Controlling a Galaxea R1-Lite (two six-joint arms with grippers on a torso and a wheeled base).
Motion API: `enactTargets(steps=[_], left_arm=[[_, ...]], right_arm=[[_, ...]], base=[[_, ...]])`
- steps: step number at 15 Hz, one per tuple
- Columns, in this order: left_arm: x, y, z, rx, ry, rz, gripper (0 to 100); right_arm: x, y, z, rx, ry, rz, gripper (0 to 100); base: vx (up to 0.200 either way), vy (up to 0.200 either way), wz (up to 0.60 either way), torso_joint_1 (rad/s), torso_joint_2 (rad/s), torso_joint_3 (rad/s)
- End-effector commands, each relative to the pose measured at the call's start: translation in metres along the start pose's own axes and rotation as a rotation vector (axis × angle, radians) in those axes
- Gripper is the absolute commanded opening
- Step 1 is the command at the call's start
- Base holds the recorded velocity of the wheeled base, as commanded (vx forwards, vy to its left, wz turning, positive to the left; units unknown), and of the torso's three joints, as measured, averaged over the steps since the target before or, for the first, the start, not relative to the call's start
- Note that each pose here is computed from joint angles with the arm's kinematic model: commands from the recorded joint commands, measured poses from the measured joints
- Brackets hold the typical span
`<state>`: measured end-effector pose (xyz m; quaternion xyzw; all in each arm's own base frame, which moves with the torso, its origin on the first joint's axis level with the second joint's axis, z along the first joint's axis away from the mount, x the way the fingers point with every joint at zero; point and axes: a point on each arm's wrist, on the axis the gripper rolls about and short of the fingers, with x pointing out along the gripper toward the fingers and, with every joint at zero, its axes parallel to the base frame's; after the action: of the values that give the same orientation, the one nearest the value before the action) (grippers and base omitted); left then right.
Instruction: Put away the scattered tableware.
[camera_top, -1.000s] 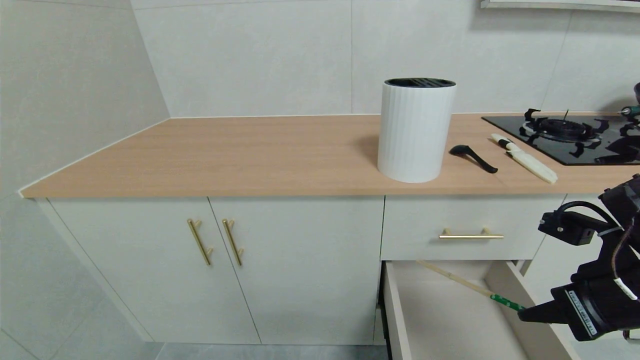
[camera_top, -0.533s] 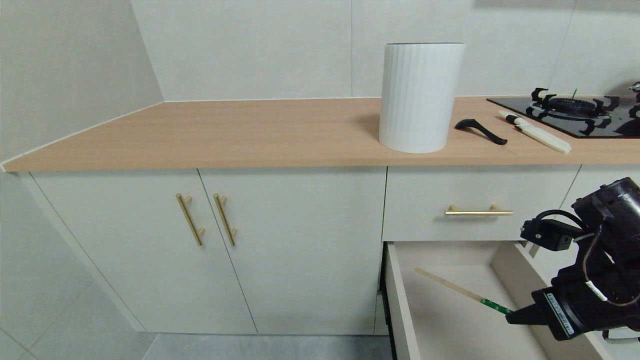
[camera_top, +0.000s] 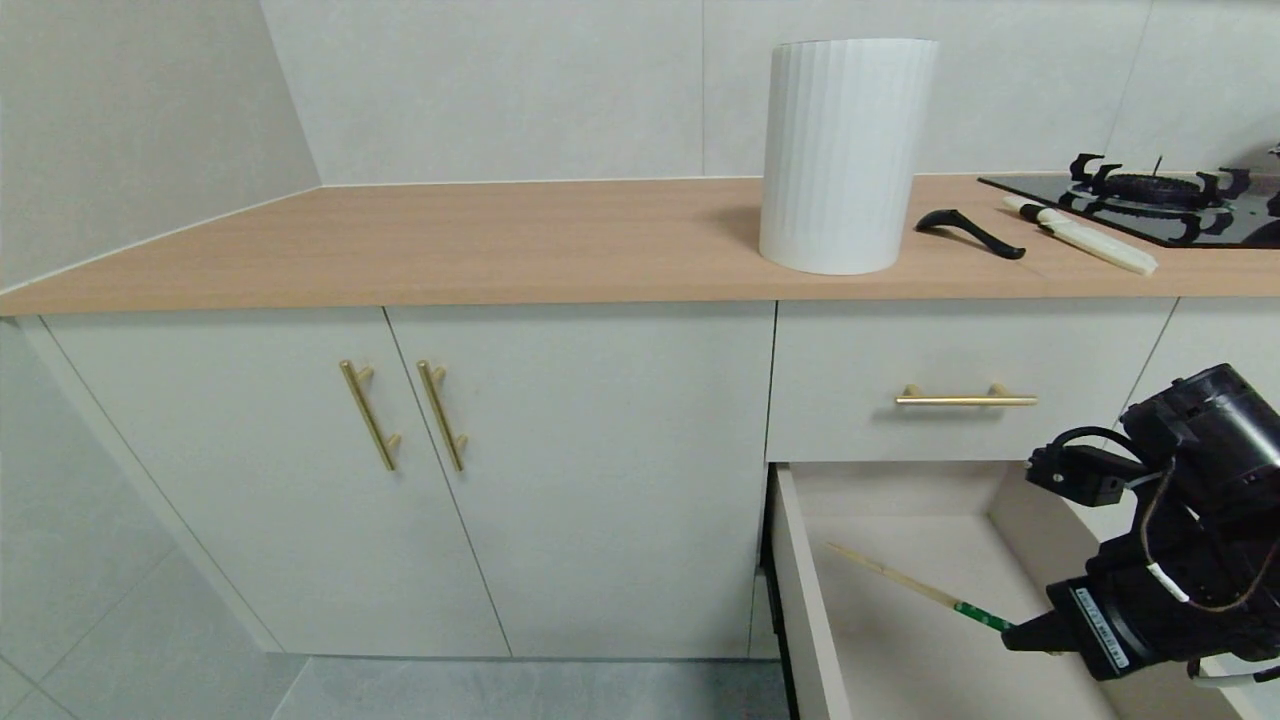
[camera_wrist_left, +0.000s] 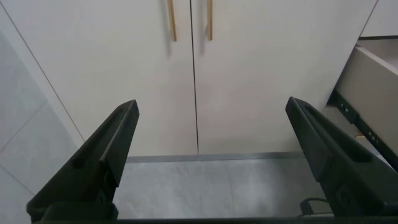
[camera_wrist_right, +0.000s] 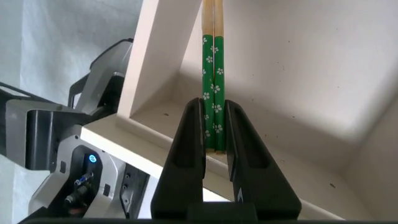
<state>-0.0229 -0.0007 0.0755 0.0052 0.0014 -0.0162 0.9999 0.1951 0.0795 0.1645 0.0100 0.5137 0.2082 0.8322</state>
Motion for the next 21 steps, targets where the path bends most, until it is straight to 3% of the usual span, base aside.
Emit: enactTargets(steps=[1, 10, 17, 21], left_arm=[[0.000, 0.000, 0.000, 0.000, 0.002, 0.000, 100], [0.000, 0.000, 0.000, 0.000, 0.002, 0.000, 100], [0.000, 0.000, 0.000, 0.000, 0.002, 0.000, 100], [0.000, 0.000, 0.000, 0.000, 0.002, 0.000, 100]], right_arm=[[0.014, -0.003, 0.005, 0.007, 0.016, -0.023, 0], [0.140, -0.019, 0.015, 0.210, 0.129, -0.184, 0], [0.204, -0.029, -0.006, 0.186, 0.158, -0.271, 0], [0.212, -0.028, -0.008, 0.175, 0.156, -0.287, 0]], base=[[0.000, 0.000, 0.00, 0.000, 0.00, 0.000], [0.000, 0.000, 0.00, 0.000, 0.00, 0.000], [0.000, 0.000, 0.00, 0.000, 0.00, 0.000], [0.000, 0.000, 0.00, 0.000, 0.00, 0.000]])
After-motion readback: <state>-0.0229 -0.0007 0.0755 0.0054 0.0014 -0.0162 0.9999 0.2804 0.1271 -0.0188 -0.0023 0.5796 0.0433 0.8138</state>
